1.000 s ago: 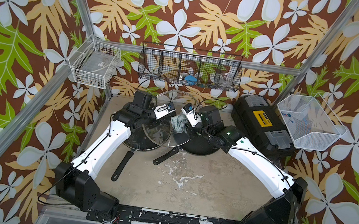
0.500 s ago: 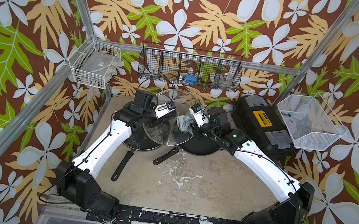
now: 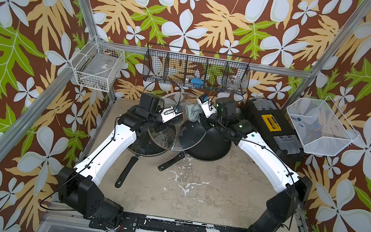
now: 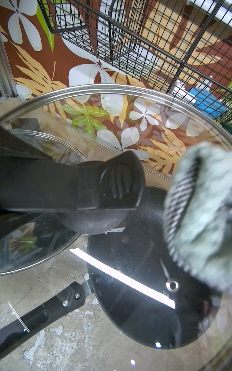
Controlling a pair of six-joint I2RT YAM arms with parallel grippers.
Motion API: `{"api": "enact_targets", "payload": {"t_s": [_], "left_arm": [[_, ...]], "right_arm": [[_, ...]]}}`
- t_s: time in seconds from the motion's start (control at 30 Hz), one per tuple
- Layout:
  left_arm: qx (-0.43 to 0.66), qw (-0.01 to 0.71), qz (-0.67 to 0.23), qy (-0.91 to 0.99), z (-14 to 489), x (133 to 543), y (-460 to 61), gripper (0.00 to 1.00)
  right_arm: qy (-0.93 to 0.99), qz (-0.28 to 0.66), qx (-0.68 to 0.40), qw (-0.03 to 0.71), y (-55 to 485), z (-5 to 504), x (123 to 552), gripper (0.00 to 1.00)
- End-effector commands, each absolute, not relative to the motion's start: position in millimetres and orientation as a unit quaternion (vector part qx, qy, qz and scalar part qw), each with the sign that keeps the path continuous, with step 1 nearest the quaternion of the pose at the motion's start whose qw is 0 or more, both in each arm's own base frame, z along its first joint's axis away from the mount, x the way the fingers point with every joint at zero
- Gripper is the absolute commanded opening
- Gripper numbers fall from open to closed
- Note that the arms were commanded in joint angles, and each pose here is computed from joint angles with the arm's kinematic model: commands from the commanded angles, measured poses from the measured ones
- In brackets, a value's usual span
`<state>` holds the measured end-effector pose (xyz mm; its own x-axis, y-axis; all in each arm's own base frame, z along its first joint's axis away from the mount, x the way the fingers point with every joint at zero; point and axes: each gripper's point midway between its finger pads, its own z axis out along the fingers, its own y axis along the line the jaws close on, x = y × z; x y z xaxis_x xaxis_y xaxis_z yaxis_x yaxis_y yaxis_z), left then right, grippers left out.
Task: Wipe the pot lid with a cloth
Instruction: Wipe the pot lid.
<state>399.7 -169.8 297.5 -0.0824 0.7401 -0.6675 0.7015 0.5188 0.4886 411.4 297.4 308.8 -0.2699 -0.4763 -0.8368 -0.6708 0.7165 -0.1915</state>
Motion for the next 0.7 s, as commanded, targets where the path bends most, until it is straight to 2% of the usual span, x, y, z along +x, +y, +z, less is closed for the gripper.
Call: {"api": "enact_targets", "payload": {"t_s": [0.0, 0.17, 0.3, 0.5, 0.67], "left_arm": [[0.472, 0.549, 0.010, 0.690, 343.4, 412.7, -184.4, 0.00], [0.469, 0.551, 0.013, 0.690, 344.7, 415.0, -184.3, 0.00], [0.469, 0.552, 0.008, 0.689, 346.3, 414.4, -188.3, 0.00], [0.476, 0.554, 0.014, 0.683, 348.1, 414.3, -190.8, 0.00], [0.476, 0.556, 0.016, 0.681, 350.6, 412.7, -190.4, 0.00]], "right_arm": [[0.771, 0.154, -0.382, 0.485, 312.7, 310.9, 374.2, 0.00], [0.754, 0.252, -0.382, 0.471, 338.2, 308.2, 317.4, 0.00], [0.749, 0.286, -0.388, 0.455, 356.3, 300.6, 298.1, 0.00], [0.751, 0.256, -0.386, 0.471, 356.1, 307.9, 309.1, 0.00], [0.777, 0.195, -0.339, 0.493, 302.8, 312.0, 345.9, 0.00]]}}
